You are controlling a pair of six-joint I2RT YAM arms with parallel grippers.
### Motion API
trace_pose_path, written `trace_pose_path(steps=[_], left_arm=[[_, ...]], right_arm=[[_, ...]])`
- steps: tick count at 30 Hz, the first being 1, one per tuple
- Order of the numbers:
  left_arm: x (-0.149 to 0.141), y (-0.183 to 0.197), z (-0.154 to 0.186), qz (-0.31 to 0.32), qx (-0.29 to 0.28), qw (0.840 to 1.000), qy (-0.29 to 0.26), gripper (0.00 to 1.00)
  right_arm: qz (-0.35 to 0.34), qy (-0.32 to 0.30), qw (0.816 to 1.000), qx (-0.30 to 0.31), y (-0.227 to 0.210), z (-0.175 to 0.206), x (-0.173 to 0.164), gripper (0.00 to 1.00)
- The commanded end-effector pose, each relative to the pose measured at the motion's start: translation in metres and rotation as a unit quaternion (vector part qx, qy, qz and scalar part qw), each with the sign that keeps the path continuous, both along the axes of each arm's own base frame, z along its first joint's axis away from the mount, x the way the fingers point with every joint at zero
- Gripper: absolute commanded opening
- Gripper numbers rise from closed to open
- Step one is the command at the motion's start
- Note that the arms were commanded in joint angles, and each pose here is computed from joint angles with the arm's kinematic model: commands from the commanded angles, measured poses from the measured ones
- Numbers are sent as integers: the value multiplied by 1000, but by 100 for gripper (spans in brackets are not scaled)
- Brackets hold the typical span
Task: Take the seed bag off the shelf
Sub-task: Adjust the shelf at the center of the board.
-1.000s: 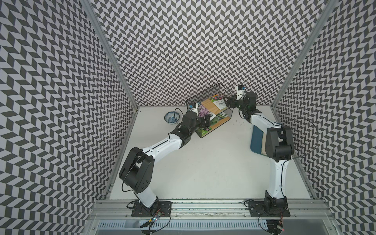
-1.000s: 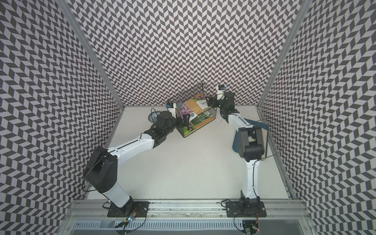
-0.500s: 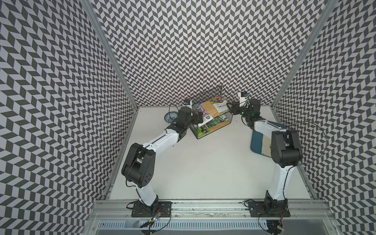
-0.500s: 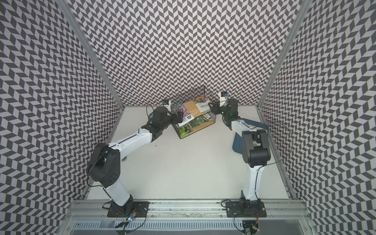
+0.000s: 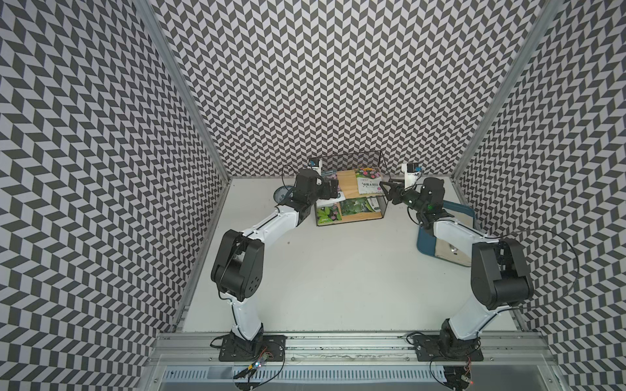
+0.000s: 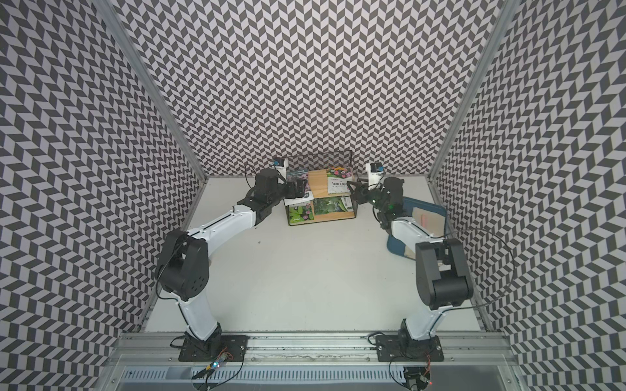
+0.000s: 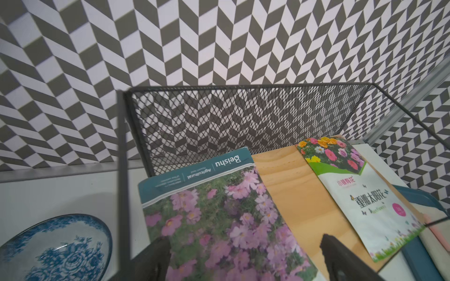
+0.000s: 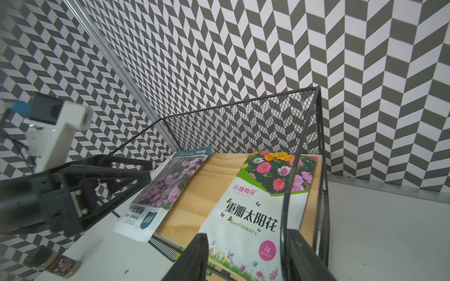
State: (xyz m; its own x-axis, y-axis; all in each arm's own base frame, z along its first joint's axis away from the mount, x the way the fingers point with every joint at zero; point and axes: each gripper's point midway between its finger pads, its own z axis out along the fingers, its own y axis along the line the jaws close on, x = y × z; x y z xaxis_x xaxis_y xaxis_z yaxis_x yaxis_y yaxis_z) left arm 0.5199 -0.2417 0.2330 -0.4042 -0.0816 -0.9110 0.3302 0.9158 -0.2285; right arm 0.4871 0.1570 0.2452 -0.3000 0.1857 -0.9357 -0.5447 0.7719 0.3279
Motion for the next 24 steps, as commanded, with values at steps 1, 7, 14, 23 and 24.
trace_pose_path(steps=[1, 7, 14, 23, 24], left_arm=[[1, -10, -3, -23, -2, 1000, 6, 100], [-5, 6, -2, 6, 7, 1000, 3, 100], [-21, 31, 25, 14, -21, 999, -26, 100], [-67, 79, 51, 73, -52, 996, -24, 100], [-76, 84, 55, 77, -55, 995, -29, 100]], right_arm=[[3, -30, 1000, 2, 5, 19, -10, 55], [-36, -21, 999, -12, -7, 24, -7, 62], [-124, -10, 992, -20, -38, 29, -12, 82], [-170, 7, 985, 2, -60, 44, -58, 91], [-159, 10, 987, 11, -56, 47, -68, 91]])
